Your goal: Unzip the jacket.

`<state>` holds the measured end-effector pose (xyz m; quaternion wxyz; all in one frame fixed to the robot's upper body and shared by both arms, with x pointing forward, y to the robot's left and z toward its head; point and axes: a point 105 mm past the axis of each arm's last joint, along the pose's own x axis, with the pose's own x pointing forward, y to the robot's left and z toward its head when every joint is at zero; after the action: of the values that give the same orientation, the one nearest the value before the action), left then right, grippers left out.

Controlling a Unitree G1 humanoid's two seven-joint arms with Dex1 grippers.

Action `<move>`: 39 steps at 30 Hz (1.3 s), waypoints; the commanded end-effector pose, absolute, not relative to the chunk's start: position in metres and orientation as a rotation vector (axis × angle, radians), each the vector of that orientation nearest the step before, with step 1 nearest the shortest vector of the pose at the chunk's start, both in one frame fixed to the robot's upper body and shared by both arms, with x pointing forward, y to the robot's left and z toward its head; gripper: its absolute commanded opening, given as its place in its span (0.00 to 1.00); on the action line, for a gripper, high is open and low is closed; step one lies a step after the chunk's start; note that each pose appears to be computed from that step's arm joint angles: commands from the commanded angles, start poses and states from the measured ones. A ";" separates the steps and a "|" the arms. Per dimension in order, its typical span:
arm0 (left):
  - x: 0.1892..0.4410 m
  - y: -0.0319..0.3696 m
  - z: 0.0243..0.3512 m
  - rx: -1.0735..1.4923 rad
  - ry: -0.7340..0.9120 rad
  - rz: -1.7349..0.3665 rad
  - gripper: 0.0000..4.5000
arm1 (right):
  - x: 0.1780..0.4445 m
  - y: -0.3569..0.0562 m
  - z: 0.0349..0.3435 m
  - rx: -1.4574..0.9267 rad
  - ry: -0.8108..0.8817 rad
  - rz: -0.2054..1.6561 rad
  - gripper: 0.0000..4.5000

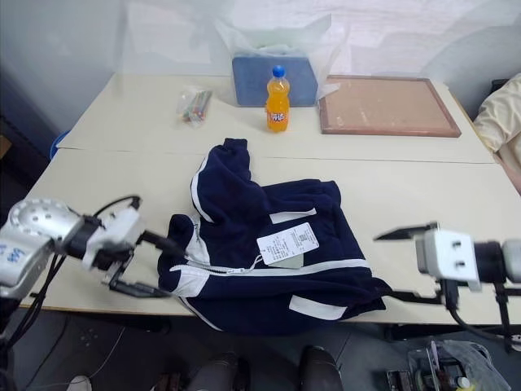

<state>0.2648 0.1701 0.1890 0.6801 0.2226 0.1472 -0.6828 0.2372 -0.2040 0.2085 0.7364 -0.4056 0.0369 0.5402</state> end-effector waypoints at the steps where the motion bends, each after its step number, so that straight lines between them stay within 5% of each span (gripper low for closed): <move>1: 0.277 0.157 0.192 0.464 0.321 -1.527 0.93 | 0.253 -0.172 0.192 -0.920 0.005 1.167 1.00; 7: 0.281 0.145 0.181 0.496 0.346 -1.569 0.93 | 0.285 -0.129 0.159 -0.972 -0.092 1.044 1.00; 14: 0.280 0.142 0.181 0.530 0.347 -1.588 0.93 | 0.281 -0.107 0.129 -1.061 -0.110 1.056 1.00; 30: 0.279 0.137 0.181 0.568 0.326 -1.607 0.93 | 0.263 -0.091 0.124 -1.109 -0.168 1.136 1.00; 39: 0.280 0.136 0.181 0.581 0.312 -1.604 0.93 | 0.291 -0.087 0.125 -1.115 -0.197 1.010 1.00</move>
<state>0.2817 0.1391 0.1733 0.6541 0.2351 0.1534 -0.7024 0.2870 -0.0868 0.1246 0.7184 -0.5064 -0.0889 0.4686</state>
